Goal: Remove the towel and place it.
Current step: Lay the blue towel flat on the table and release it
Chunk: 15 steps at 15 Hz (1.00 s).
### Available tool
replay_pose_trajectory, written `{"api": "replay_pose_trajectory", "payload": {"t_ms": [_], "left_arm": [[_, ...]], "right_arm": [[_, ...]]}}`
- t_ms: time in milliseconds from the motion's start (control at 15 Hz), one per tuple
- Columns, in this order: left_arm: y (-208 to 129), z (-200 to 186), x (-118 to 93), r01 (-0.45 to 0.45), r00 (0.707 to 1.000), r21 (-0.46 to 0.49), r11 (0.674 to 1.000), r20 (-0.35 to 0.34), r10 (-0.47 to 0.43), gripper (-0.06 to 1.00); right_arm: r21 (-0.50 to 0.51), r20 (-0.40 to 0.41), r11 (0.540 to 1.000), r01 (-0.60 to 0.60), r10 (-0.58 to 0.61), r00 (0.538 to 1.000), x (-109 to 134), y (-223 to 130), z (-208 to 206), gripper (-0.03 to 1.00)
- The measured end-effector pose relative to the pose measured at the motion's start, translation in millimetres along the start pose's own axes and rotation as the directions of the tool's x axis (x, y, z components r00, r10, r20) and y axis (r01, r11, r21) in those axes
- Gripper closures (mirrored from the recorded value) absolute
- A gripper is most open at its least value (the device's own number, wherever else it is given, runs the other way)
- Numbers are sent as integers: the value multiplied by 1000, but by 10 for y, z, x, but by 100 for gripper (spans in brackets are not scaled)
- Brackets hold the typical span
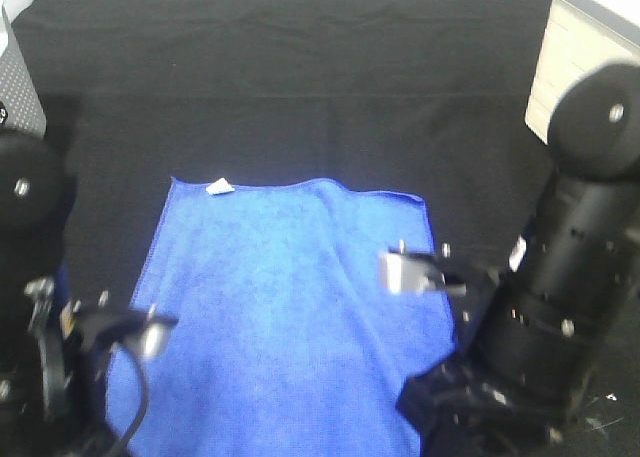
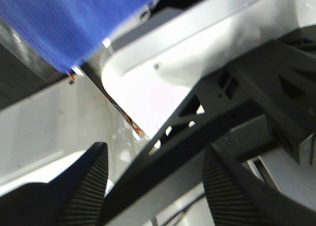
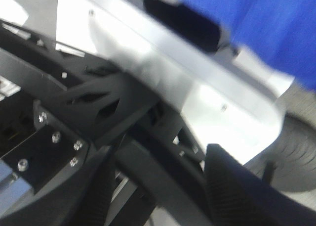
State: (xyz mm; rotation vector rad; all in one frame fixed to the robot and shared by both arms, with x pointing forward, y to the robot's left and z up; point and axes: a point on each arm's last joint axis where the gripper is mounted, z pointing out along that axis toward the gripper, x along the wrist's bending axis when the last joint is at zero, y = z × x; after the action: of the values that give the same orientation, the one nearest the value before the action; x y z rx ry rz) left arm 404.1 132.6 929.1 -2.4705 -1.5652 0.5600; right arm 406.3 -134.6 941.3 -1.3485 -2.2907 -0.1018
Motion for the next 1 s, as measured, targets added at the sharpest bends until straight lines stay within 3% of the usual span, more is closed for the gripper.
{"api": "replay_pose_trajectory", "payload": {"t_ms": [133,333,533,800,1000], "left_arm": [[166,-225,24,-11,999,-92,996,-51,6,41],[423,-687,316,52,995,-261,964,-69,-73,41],[632,-1211,861,171,981,-439,882,-7,-194,41],[1003,-1505,1441,255,957,-542,801,24,-289,31],[1152,-1528,1567,245,955,-577,779,5,-296,30]], "right_arm": [[-37,13,999,-17,17,1000,-91,93,-174,44],[-165,-15,977,-135,134,991,-502,231,-583,44],[-355,-19,920,-164,168,986,-801,518,-1171,43],[-428,21,895,-124,147,989,-967,1001,-1533,29],[-461,40,881,-108,143,989,-1008,1136,-1604,26]]}}
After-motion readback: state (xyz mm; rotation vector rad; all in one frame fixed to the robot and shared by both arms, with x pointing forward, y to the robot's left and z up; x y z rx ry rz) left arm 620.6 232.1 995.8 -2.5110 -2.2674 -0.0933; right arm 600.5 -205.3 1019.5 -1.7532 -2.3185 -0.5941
